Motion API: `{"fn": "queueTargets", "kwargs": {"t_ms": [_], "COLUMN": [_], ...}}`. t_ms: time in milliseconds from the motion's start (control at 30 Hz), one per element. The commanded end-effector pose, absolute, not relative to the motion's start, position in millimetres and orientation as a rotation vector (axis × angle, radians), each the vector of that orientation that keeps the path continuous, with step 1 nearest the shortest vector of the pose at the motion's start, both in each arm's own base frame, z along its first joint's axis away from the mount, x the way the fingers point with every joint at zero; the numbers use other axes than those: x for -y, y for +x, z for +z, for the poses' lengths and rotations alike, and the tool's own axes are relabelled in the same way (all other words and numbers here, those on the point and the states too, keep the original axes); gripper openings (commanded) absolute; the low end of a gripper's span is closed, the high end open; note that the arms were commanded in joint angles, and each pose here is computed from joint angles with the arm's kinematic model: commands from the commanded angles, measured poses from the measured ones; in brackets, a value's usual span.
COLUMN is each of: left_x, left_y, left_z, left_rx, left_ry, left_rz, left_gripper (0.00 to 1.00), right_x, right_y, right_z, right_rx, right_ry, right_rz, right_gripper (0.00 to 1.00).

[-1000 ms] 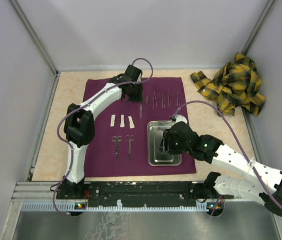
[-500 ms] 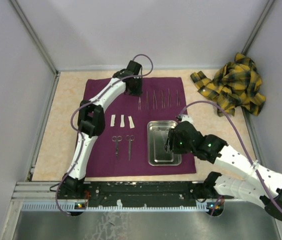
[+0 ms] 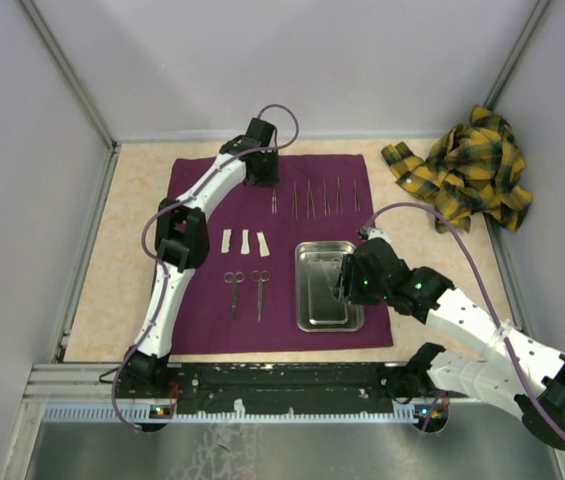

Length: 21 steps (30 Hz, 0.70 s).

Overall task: Open and lay out the surgical kit
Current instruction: Place the medical item in the surgical kit.

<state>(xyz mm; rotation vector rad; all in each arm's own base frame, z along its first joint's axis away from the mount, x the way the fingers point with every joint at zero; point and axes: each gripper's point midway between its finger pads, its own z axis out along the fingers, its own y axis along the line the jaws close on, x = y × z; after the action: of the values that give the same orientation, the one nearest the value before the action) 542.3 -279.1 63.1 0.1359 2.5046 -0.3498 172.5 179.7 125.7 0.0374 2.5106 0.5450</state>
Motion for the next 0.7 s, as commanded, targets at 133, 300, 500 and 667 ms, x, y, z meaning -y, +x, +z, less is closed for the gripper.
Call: {"fn": "queueTargets", "kwargs": {"t_ms": [133,300,500,667], "left_x": [290.6,290.7,292.6,291.5], "left_y": [548.9,549.8,548.7,549.1], "left_z": [54.8,51.6,48.9,46.9], "left_rx": [-2.487,-2.488,-2.493,-2.494], "left_ry": [0.172,0.169,0.161,0.153], "left_rz": [-0.396,-0.397,-0.408,-0.405], "left_gripper": [0.04,0.07,0.13,0.18], "right_x": [-186.3,-186.5,-187.2,-187.6], "right_y": [178.7,178.3,178.4,178.1], "right_z": [131.7,129.8,128.5,127.0], "right_rx": [-2.474,-2.478,-2.48,-2.483], "right_ry": [0.011,0.01,0.007,0.006], "right_rz": [0.597,0.599,0.604,0.605], "right_gripper": [0.47,0.47,0.47,0.47]}}
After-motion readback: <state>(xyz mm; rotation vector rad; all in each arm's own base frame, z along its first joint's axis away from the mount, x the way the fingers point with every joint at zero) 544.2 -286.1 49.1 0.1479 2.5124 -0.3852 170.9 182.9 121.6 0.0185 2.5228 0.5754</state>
